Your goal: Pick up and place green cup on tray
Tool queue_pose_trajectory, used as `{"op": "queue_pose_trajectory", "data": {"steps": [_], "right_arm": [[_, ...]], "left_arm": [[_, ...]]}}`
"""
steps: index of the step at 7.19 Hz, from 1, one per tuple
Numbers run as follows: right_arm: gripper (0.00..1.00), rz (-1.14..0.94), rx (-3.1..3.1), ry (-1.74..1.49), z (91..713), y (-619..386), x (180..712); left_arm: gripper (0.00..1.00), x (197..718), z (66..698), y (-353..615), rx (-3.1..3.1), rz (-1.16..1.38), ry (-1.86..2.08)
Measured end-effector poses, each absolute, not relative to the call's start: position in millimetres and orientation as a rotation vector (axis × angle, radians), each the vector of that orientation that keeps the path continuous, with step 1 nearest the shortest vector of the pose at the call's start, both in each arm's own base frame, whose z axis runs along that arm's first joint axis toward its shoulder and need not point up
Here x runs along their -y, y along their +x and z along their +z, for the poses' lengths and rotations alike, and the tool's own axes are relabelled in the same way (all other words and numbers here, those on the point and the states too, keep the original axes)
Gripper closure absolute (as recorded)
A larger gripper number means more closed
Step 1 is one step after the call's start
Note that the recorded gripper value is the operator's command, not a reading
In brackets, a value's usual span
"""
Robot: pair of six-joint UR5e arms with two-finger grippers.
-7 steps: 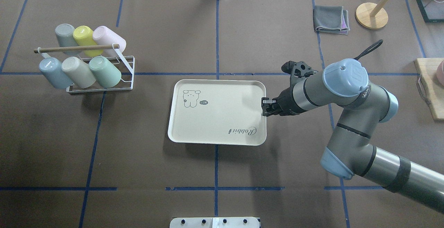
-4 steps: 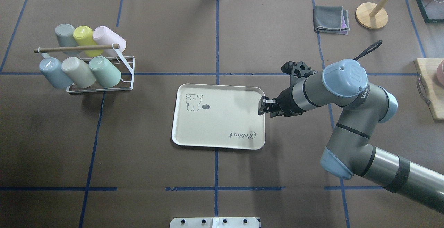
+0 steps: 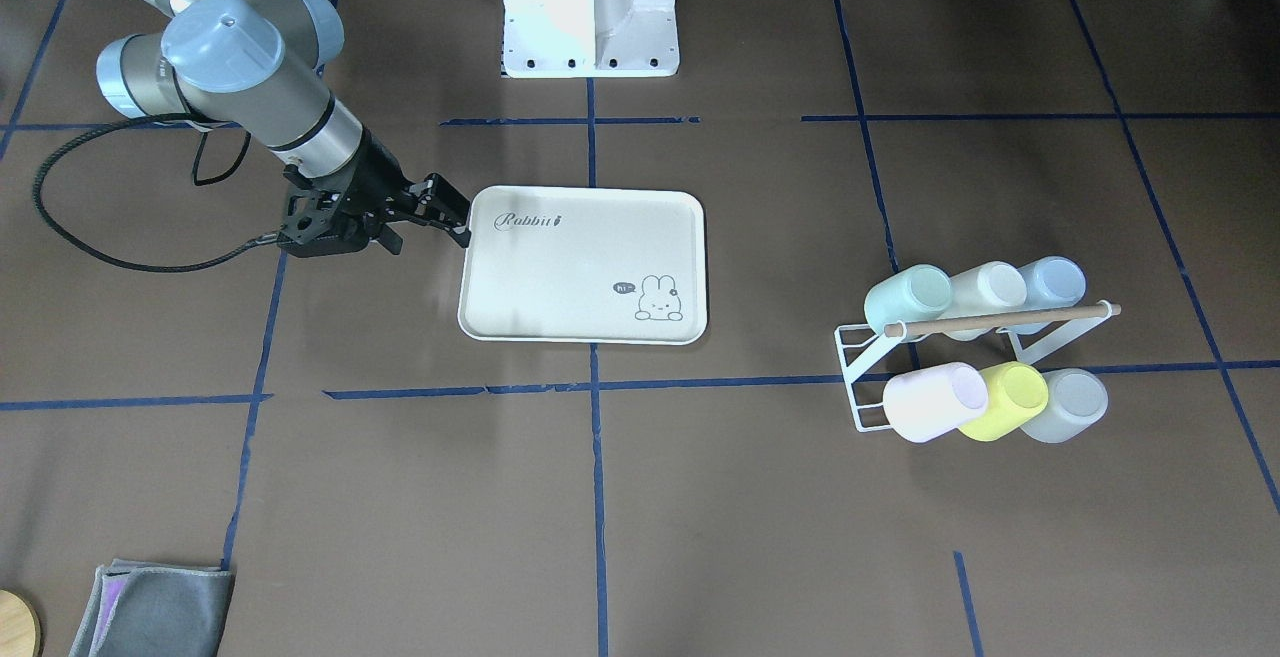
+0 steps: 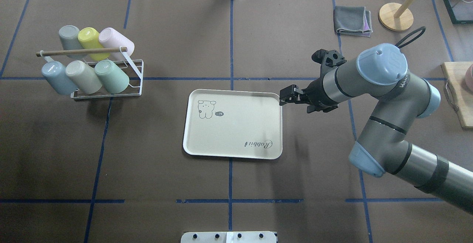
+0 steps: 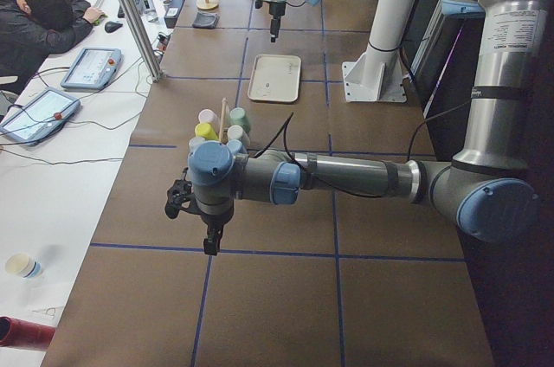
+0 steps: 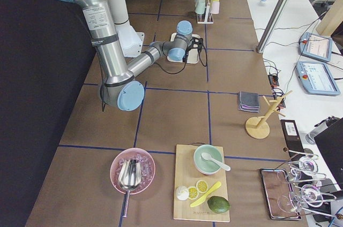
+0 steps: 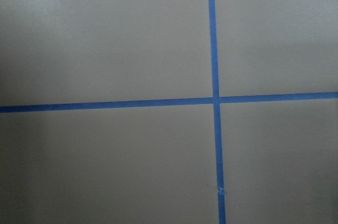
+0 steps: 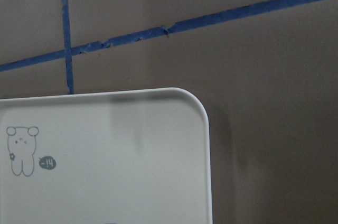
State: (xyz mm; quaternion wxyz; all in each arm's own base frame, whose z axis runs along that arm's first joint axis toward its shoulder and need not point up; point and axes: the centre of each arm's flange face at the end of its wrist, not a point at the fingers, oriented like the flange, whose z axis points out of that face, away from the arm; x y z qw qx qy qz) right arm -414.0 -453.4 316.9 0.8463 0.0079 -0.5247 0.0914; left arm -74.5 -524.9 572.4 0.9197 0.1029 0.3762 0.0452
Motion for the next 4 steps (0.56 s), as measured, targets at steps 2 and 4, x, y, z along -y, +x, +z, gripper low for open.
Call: {"op": "queue_pose_trajectory", "data": {"steps": [2, 4], "right_arm": [[0.0, 0.263, 1.041, -0.004, 307, -360, 477], [0.0, 0.233, 0.945, 0.022, 308, -305, 495]], "left_arm": [[0.0, 528, 513, -33, -0.776, 0.216, 0.294], [0.0, 523, 453, 22, -0.776, 0.355, 0.354]]}}
